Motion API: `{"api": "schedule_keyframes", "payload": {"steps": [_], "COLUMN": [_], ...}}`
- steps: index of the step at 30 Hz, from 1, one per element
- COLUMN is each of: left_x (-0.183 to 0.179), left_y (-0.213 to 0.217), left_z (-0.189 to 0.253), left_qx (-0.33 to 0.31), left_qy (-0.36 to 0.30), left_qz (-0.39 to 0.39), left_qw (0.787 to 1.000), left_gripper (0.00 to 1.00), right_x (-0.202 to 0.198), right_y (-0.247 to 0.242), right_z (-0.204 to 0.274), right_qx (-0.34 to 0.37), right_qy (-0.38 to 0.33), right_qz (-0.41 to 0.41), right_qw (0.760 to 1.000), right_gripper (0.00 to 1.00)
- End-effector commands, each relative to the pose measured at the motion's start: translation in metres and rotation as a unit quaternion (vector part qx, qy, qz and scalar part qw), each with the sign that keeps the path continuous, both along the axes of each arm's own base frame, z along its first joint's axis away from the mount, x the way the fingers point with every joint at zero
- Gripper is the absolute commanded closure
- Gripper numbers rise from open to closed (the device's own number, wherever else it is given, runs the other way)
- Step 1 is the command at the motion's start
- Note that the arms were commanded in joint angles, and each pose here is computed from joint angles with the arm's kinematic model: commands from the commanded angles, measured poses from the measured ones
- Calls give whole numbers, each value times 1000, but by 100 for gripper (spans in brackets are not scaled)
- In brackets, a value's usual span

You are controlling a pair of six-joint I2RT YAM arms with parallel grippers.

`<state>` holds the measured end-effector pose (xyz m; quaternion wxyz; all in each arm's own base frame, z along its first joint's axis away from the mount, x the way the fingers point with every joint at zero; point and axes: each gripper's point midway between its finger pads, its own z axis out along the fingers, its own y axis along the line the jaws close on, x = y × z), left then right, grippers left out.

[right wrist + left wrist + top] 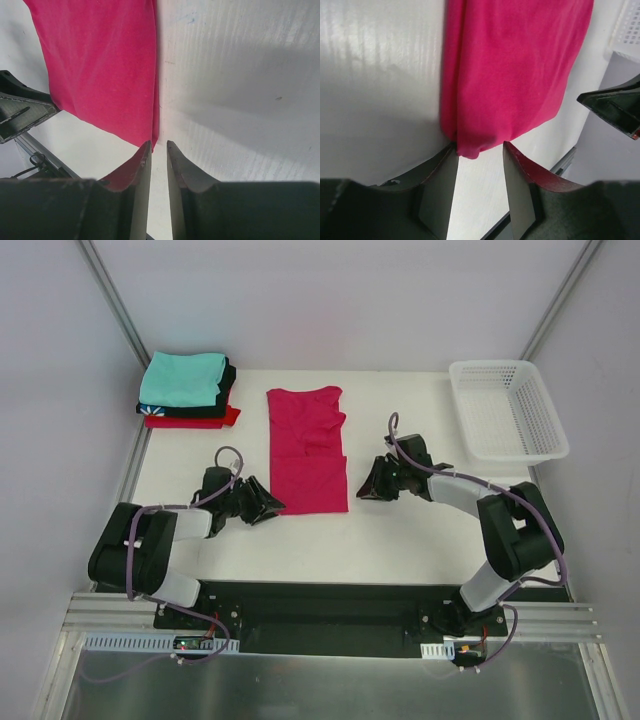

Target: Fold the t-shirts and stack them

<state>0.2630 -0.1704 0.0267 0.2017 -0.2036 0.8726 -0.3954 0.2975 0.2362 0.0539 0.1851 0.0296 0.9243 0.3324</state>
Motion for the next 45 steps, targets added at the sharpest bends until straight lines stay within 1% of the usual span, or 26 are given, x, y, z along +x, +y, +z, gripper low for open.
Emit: {"api": "schedule_keyframes", "payload": {"steps": [1, 4, 7, 8, 9, 11, 13, 15, 18, 22, 26, 27, 30, 32, 35, 39, 41, 42, 45], "left_x": [-6, -8, -9, -9, -12, -5, -7, -6, -6, -6, -6, -2, -2, -6, -7, -9, -10, -9, -11], "left_y": [4, 6, 12, 14, 20, 25, 33, 38, 40, 39, 34, 32, 28, 27, 26, 23, 23, 23, 22], "left_z": [-27, -31, -30, -29, -31, -19, -16, -12, -10, -15, -21, -20, -24, -30, -35, -39, -39, -38, -39], "left_qx": [3, 7, 29, 41, 59, 80, 106, 120, 122, 122, 102, 95, 78, 75, 68, 60, 59, 57, 54], "left_qy": [24, 30, 32, 27, 41, 22, 26, 21, 15, 25, 24, 15, 21, 30, 33, 40, 41, 40, 42], "left_qz": [8, 9, 9, 6, 12, 12, 19, 23, 27, 25, 30, 32, 32, 33, 35, 32, 33, 34, 31], "left_qw": [1000, 999, 999, 999, 997, 996, 994, 992, 992, 992, 994, 995, 996, 996, 997, 997, 997, 997, 997], "left_gripper": [59, 58, 57, 55, 49, 48, 45, 45, 46, 48, 51, 52, 56, 59, 59, 64, 69, 74, 85], "right_x": [12, 10, 10, 10, 9, 10, 10, 10, 9, 8, 7, 7, 7, 6, 6, 6, 6, 7, 5], "right_y": [12, 11, 12, 14, 13, 16, 17, 18, 18, 18, 18, 18, 18, 20, 22, 23, 24, 26, 28], "right_z": [16, 13, 12, 12, 10, 11, 12, 11, 11, 10, 8, 7, 5, 5, 5, 2, 2, 2, 0], "right_qx": [24, 22, 24, 25, 25, 28, 29, 29, 28, 29, 28, 28, 29, 33, 36, 36, 39, 42, 54], "right_qy": [-21, -18, -15, -15, -11, -13, -14, -12, -12, -10, -8, -6, -2, -1, 1, 5, 7, 7, 11], "right_qz": [8, 10, 12, 14, 13, 16, 16, 17, 18, 19, 18, 18, 15, 17, 17, 16, 18, 17, 13], "right_qw": [999, 1000, 1000, 999, 1000, 999, 999, 999, 999, 999, 999, 999, 999, 999, 999, 999, 999, 999, 998], "right_gripper": [78, 79, 79, 78, 78, 78, 78, 78, 78, 78, 78, 78, 78, 78, 78, 78, 78, 78, 77]}}
